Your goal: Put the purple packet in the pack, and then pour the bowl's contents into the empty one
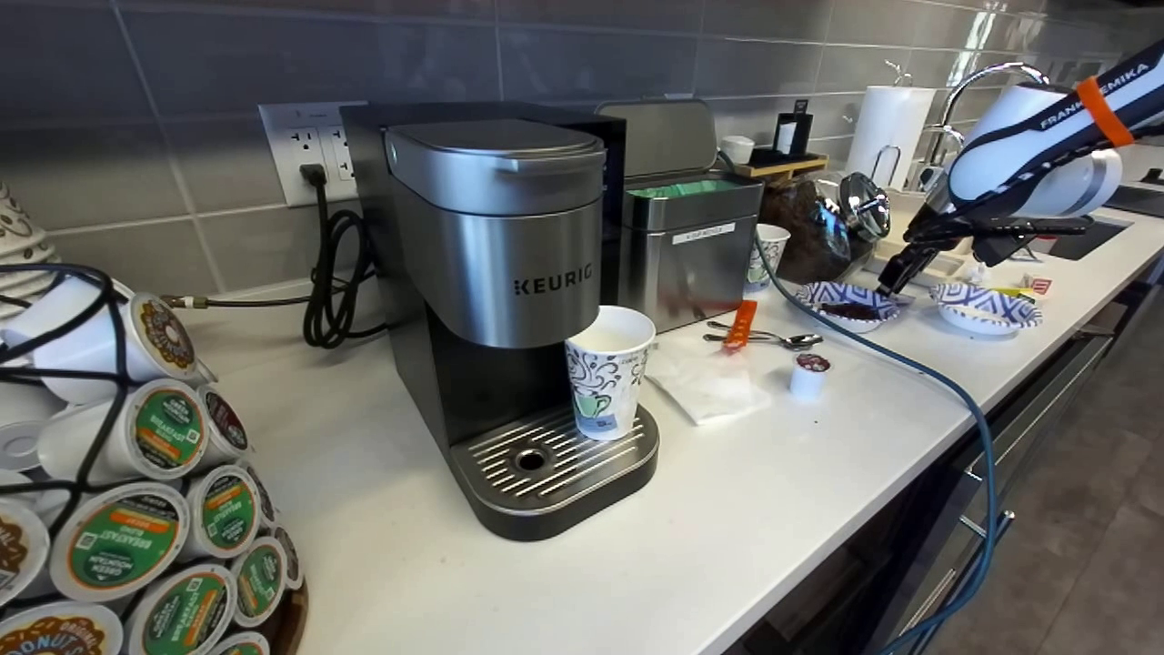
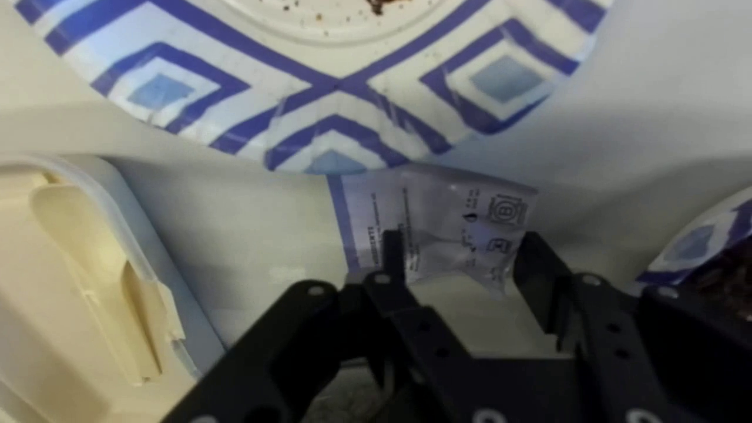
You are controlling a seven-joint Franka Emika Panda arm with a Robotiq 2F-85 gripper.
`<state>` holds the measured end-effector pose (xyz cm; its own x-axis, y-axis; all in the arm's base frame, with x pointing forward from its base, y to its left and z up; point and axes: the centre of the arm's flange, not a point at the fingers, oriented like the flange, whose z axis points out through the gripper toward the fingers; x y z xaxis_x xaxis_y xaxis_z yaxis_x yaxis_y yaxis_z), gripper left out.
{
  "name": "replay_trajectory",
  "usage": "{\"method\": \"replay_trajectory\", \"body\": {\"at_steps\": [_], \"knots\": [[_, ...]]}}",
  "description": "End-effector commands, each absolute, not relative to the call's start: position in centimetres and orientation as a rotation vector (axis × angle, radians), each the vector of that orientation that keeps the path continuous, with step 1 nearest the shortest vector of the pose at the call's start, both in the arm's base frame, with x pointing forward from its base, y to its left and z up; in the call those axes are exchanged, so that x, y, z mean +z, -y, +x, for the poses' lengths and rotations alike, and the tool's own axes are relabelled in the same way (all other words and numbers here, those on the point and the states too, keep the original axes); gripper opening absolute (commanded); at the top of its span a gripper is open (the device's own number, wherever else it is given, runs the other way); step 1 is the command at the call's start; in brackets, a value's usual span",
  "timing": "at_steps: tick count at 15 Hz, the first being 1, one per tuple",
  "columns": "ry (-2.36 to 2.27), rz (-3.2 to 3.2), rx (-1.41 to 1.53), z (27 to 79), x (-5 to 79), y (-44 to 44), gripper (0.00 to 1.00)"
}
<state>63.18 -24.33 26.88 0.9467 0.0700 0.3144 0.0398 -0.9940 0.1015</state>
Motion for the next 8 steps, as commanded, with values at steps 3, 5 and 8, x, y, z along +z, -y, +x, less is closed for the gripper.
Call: {"method": "replay_trajectory", "body": {"at_steps": [3,5,8], "knots": [[-0.124,3.017,0.501,63.46,26.34,24.41,0.05],[-0.116,3.017,0.504,63.4,26.43,24.47,0.0],[-0.099,3.011,0.517,62.98,26.96,24.62,0.01]]}}
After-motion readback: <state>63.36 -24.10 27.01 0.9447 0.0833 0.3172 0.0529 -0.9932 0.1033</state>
